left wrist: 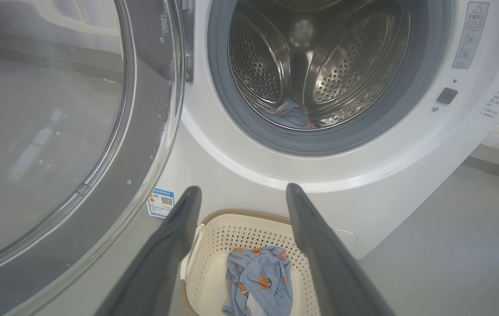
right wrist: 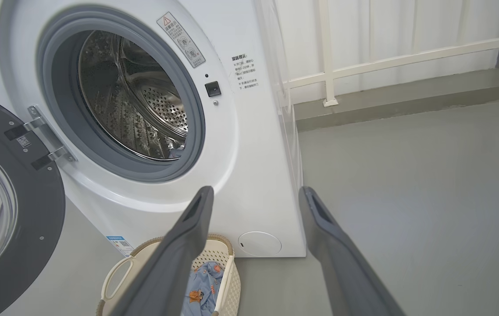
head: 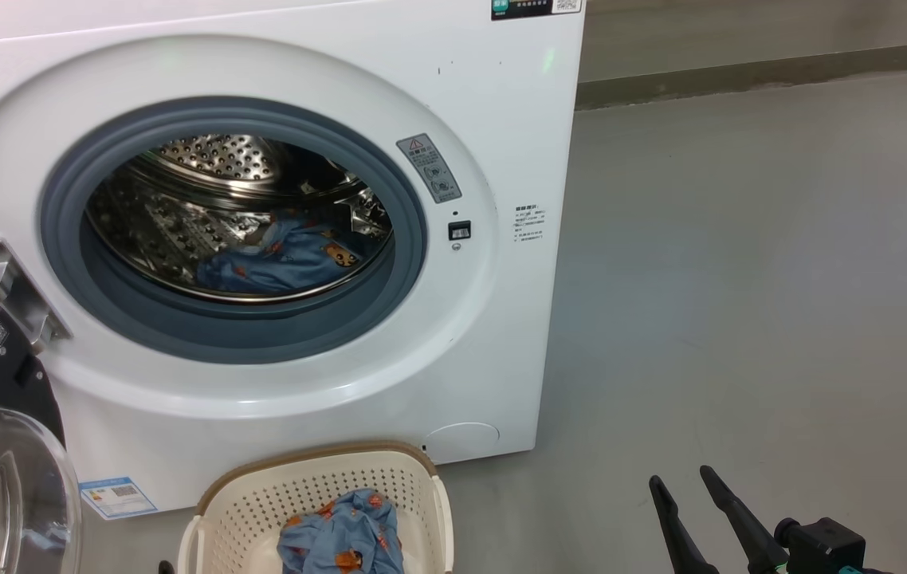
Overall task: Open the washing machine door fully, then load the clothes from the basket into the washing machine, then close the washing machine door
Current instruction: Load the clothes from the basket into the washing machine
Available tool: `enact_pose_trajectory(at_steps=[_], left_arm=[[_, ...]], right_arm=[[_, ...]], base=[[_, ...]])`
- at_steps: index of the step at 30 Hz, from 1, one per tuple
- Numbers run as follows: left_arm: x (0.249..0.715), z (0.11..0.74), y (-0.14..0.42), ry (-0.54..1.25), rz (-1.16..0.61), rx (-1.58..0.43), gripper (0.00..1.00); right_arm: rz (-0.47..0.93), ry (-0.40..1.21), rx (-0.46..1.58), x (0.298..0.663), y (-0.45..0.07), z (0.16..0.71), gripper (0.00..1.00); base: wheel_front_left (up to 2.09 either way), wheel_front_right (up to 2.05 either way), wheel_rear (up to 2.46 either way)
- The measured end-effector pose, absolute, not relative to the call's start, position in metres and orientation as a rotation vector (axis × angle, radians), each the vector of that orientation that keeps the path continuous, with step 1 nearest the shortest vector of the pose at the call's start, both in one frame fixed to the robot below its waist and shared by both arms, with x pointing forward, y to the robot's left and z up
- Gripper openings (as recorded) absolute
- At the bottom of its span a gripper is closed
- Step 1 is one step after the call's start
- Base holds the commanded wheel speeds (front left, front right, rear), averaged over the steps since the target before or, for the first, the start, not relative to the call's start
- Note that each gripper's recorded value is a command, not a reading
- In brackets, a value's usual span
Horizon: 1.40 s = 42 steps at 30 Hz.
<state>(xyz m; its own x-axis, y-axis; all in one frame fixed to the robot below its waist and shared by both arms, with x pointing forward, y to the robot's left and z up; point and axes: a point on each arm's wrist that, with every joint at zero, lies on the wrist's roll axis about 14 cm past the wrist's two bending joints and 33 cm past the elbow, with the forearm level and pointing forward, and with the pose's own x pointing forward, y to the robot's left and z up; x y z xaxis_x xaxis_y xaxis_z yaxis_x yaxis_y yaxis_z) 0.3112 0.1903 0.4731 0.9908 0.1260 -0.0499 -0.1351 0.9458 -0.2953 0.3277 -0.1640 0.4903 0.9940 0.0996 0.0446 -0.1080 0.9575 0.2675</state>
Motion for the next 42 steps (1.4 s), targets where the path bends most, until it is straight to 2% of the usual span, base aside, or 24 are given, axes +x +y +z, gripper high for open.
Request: enact_pose_trajectory(at_steps=[17,27,32,42], left_arm=[[0.313,0.466,0.182,0.059,0.106,-0.305,1.0],[0.313,0.431,0.158,0.185,0.034,-0.307,1.0],[0.329,0.416,0.145,0.256,-0.014,-0.298,1.0],[0.375,0.381,0.111,0.419,-0.159,-0.29,1.0]], right_arm=[[0.097,-0.014,0.276,0.328,-0.165,0.485,1.0],[0.079,0.018,0.286,0.331,-0.167,0.475,1.0],[0.068,0.041,0.298,0.337,-0.166,0.468,1.0],[0.067,0.039,0.302,0.377,-0.165,0.467,1.0]], base=[[0.0,0.0,0.0],[0.0,0.0,0.0],[0.0,0.0,0.0],[0.0,0.0,0.0]])
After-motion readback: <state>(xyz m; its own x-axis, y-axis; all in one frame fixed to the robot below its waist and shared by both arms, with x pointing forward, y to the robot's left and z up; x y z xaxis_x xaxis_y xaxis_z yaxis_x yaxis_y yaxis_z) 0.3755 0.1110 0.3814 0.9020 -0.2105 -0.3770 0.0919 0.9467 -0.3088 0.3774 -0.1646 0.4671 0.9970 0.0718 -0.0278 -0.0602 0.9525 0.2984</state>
